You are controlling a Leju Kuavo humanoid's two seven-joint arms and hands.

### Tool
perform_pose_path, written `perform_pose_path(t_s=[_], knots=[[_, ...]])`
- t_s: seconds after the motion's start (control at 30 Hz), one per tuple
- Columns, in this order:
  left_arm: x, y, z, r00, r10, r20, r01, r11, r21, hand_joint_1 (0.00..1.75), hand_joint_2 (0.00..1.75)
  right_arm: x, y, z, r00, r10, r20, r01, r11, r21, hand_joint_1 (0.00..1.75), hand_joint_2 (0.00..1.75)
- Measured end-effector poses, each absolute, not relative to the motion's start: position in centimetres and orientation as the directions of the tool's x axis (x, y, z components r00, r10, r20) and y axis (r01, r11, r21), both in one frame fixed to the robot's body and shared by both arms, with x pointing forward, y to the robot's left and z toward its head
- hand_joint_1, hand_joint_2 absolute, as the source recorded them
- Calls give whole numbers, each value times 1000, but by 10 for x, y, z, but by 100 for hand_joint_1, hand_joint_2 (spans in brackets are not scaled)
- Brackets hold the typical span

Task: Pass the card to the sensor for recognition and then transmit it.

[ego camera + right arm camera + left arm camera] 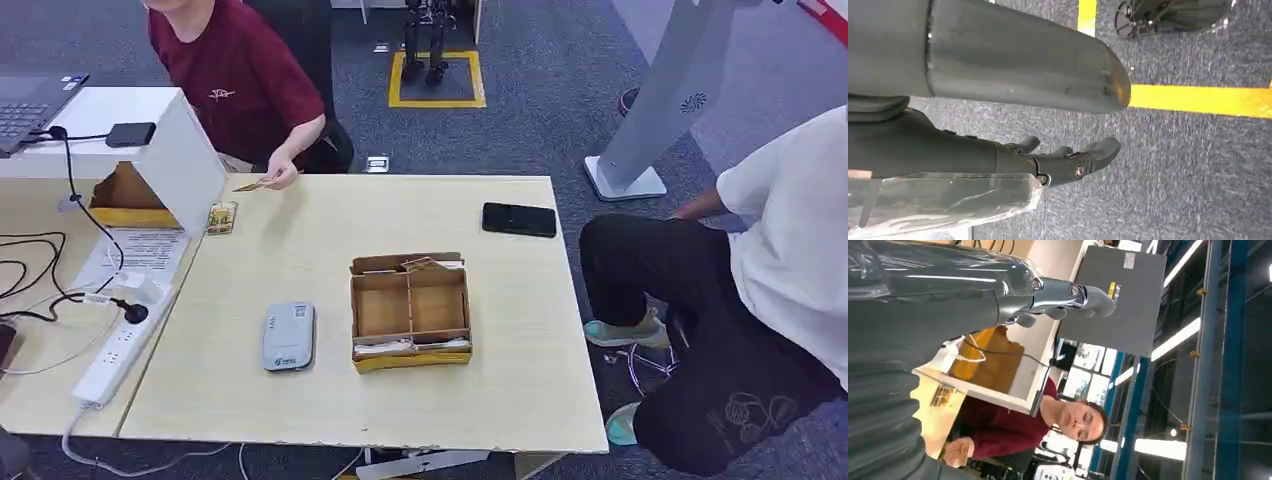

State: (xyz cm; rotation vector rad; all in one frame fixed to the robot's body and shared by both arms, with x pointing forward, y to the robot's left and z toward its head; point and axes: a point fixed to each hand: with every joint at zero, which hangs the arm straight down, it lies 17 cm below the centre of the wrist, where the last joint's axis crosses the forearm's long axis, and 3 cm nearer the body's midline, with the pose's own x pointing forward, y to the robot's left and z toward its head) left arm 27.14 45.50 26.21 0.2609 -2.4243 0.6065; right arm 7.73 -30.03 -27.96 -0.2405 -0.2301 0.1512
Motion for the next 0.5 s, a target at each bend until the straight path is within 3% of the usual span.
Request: perform_pose_path(t_s=[0.33, 0.5], knots=[[268, 456, 265, -804, -25, 594, -314, 866, -389, 0, 175, 76, -300, -280, 963, 174, 204, -120, 960, -253, 0, 0], [271, 451, 269, -784, -73, 617, -341, 881, -329, 0, 175, 77, -300, -280, 961, 180, 209, -124, 959, -253, 0, 0]])
